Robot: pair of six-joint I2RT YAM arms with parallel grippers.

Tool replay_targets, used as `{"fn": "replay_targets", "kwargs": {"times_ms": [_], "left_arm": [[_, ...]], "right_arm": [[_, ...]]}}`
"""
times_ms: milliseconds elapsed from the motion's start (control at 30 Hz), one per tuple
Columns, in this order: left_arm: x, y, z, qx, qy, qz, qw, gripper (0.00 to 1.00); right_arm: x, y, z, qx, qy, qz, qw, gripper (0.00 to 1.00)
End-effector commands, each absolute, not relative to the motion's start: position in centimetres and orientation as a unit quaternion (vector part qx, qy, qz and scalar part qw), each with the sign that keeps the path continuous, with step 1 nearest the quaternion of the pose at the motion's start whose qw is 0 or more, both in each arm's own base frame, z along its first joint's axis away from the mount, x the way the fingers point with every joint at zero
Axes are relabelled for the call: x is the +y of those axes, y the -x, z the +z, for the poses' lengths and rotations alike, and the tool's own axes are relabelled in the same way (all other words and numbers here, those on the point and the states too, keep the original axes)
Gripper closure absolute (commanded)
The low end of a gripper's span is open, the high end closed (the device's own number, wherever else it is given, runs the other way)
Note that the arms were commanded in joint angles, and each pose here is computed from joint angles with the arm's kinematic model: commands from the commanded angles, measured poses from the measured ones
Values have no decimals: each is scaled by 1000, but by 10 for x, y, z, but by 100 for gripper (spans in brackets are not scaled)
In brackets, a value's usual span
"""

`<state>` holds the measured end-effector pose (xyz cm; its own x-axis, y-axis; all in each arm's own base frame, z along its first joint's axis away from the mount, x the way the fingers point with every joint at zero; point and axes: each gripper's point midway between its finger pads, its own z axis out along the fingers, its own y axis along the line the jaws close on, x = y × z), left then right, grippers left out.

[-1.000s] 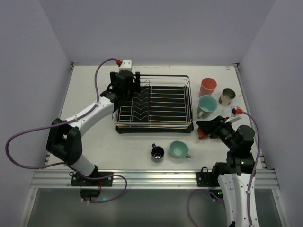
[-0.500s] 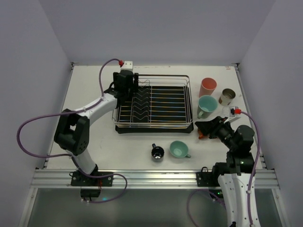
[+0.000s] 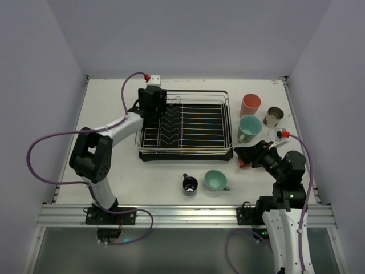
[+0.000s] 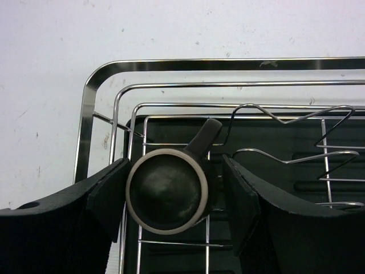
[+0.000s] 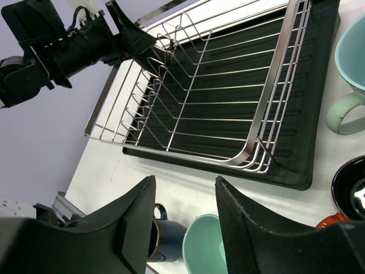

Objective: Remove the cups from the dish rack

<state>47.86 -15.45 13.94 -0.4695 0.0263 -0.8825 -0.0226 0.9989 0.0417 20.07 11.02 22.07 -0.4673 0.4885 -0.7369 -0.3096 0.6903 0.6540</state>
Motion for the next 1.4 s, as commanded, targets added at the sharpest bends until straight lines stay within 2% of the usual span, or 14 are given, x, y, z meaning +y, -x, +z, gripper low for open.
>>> {"fn": "replay_targets", "kwargs": {"times_ms": [0,100,233,267,300,367,467,633,767,867,1033,1067,1200,1367], "left_arm": [[-152,-496,155,836,17,23,548,31],[-152,-495,153,836,21,20,548,42],[-152,-495,151,836,26,17,548,43],[-151,-494,150,836,26,17,548,47],[-151,-494,156,832,29,14,554,63],[-149,-492,166,824,36,12,565,78],[-146,-486,212,799,50,-7,599,89],[-147,-464,274,760,69,-67,643,94],[-145,-432,323,725,80,-128,672,96],[-150,-408,338,710,80,-181,675,98],[-184,-359,340,696,54,-332,634,99],[-189,-346,357,673,57,-376,634,99],[-212,-304,366,639,28,-491,591,99],[-216,-265,378,600,8,-562,569,99]], "right_arm": [[116,-198,225,762,-54,406,502,51],[116,-198,225,763,-55,405,501,51],[116,-198,226,762,-53,406,501,51],[117,-197,226,763,-53,406,501,51],[117,-198,226,762,-54,406,501,51],[117,-197,228,761,-54,408,501,51],[122,-197,237,754,-48,423,500,51],[139,-203,259,729,-36,471,496,46],[172,-206,270,718,-6,511,472,38],[199,-209,287,699,22,546,461,31],[240,-211,330,657,70,588,467,22],[252,-205,333,653,84,596,459,21],[279,-210,356,619,109,623,465,17],[313,-220,358,620,121,634,445,15]]}}
